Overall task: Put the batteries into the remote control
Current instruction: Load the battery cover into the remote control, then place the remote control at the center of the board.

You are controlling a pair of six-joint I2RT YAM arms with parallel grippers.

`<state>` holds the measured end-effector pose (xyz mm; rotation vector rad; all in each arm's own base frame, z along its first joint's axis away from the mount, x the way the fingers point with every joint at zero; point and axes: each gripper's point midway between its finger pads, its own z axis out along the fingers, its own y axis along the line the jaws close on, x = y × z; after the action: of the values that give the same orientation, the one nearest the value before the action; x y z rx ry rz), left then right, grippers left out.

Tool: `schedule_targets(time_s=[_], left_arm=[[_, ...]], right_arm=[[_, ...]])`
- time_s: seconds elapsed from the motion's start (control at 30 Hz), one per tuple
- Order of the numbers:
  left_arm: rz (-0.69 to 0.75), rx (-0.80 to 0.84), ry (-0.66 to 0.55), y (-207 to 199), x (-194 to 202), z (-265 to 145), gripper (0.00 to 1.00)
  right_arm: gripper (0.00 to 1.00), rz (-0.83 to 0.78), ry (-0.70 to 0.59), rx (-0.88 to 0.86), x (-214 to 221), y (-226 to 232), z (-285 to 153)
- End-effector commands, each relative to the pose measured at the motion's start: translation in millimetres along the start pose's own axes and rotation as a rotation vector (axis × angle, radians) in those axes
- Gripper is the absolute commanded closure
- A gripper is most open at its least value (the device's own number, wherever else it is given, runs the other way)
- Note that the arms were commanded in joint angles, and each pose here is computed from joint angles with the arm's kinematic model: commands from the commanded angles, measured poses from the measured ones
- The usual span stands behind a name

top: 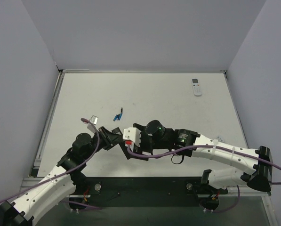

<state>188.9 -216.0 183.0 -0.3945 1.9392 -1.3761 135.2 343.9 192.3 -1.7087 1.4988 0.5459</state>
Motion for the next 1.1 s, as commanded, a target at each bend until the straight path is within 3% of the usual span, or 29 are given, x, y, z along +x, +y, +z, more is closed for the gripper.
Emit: schedule_targets(time_s=[0.0,0.13,0.33,0.47,0.6,0.83,1.07], left_arm=[[0.158,-0.070,0.041,0,-4,10,1.00],[0.289,-0.230,0.123,27,-2,15,1.00],[0.460,-0.467,0.275,59,1,22,1.00],[0.572,-0.602,0.359,77,10,26,0.99],[0.698,-0.734,0.469,99,26,36,0.96],[0.893,-0.869,0.557,108,45,60,0.89],[1.016,-0.923,0.628,107,79,73,0.68]], right_arm=[[0.18,0.296,-0.120,0.284,-6,-46,-27],[0.00,0.550,-0.096,0.537,32,-76,-46],[0.00,0.896,-0.003,0.898,113,-98,-80],[0.00,1.069,-0.009,1.012,144,-97,-99],[0.00,1.110,-0.054,1.119,159,-94,-125],[0.01,1.112,-0.094,1.202,172,-89,-149],[0.02,1.105,-0.142,1.270,178,-88,-170]])
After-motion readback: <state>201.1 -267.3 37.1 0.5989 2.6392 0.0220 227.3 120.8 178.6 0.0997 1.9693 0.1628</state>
